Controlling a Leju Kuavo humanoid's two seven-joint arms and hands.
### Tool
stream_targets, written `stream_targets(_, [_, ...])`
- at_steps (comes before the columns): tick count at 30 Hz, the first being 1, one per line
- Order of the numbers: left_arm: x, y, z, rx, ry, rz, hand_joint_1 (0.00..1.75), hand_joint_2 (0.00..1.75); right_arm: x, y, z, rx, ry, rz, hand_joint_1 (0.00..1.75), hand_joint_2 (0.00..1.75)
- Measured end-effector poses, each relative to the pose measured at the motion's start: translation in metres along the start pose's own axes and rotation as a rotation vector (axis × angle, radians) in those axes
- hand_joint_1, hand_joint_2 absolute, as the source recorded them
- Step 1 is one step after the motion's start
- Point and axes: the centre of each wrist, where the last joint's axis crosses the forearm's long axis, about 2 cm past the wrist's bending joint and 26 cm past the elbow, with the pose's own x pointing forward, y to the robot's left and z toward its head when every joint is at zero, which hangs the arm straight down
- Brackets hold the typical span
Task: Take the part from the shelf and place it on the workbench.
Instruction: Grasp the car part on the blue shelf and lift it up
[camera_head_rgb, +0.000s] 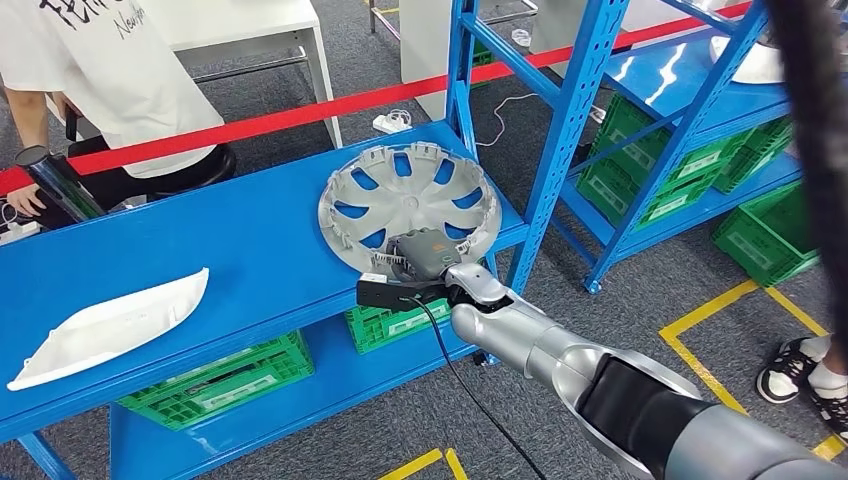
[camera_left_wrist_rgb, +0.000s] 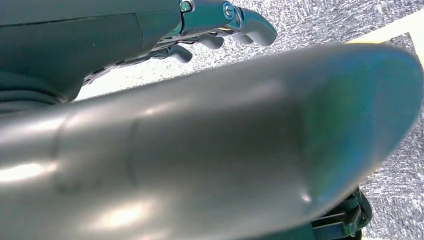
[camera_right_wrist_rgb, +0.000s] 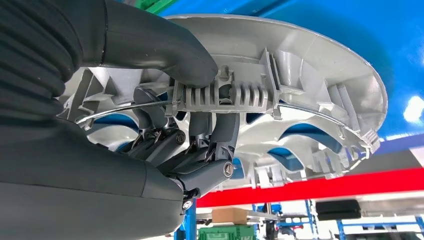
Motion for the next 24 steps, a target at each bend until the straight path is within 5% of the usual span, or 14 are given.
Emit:
stream_targets(1, [0.000, 0.000, 0.000, 0.000, -0.003, 0.000, 0.00, 0.00, 0.001, -0.001, 0.000, -0.015, -0.009, -0.004, 1.75, 1.75])
stream_targets(5, [-0.001, 0.000, 0.000, 0.003, -0.009, 0.001, 0.00, 1.75, 0.012, -0.009, 0.001, -0.146, -0.085, -0.003, 1.75, 1.75])
stream_targets(16, [-0.006, 0.000, 0.000, 0.018, -0.006, 0.009, 0.00, 1.75, 0.087, -0.058, 0.037, -0.633, -0.543, 0.059, 1.75, 1.75])
stream_targets(24, [-0.005, -0.001, 0.000, 0.004, -0.020, 0.015, 0.00, 1.75, 0.109, -0.062, 0.062, -0.765, -0.693, 0.094, 1.75, 1.75])
